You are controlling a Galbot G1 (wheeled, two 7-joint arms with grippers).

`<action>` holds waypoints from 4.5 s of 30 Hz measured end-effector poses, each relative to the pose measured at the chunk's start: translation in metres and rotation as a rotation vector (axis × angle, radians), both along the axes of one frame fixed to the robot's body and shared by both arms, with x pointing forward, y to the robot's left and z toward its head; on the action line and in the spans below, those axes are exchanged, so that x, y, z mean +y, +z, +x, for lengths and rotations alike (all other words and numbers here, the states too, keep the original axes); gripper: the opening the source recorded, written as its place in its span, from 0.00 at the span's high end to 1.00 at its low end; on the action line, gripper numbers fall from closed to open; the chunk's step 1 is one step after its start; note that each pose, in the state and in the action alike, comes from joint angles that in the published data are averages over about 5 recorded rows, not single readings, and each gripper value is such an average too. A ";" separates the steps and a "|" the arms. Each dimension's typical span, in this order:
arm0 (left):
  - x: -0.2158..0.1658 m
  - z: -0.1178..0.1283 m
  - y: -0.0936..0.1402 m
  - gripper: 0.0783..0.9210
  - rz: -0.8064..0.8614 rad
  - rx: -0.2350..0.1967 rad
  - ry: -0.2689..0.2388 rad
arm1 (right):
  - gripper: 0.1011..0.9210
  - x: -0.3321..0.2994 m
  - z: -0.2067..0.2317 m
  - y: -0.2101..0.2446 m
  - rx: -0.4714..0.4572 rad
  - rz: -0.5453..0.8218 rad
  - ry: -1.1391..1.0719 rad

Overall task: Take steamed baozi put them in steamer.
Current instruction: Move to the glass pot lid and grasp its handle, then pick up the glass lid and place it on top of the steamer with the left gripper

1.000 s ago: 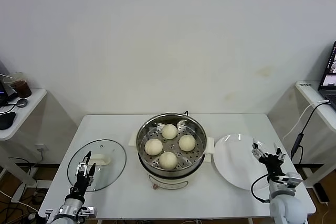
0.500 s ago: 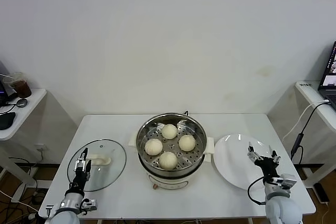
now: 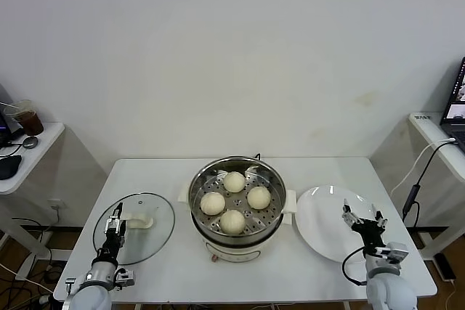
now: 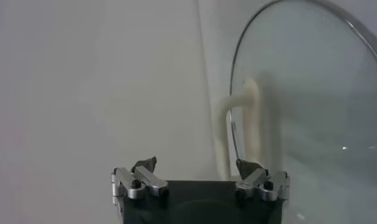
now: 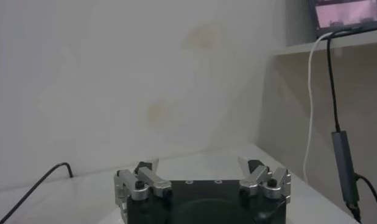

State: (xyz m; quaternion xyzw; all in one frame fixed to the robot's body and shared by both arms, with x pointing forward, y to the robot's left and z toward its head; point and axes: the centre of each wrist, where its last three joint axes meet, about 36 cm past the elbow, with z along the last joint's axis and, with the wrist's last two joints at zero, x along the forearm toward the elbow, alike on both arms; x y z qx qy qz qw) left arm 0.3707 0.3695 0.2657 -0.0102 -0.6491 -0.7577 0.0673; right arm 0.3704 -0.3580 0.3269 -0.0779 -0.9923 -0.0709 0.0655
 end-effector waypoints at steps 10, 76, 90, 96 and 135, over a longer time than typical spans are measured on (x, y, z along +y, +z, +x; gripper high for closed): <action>-0.003 0.017 -0.002 0.12 -0.002 0.002 0.001 | 0.12 0.000 -0.002 -0.003 0.008 -0.003 -0.003; -0.061 0.033 0.069 0.88 0.013 -0.096 0.279 | 0.12 0.005 -0.012 0.006 0.008 -0.034 0.033; -0.112 0.028 0.137 0.88 -0.154 -0.119 0.422 | 0.12 0.005 -0.017 0.010 -0.001 -0.038 0.031; -0.136 0.028 0.154 0.88 -0.205 -0.122 0.419 | 0.12 0.003 -0.018 0.010 -0.001 -0.041 0.028; -0.325 0.025 0.190 0.88 -0.302 -0.068 0.077 | 0.12 -0.008 -0.020 0.004 0.013 -0.041 -0.013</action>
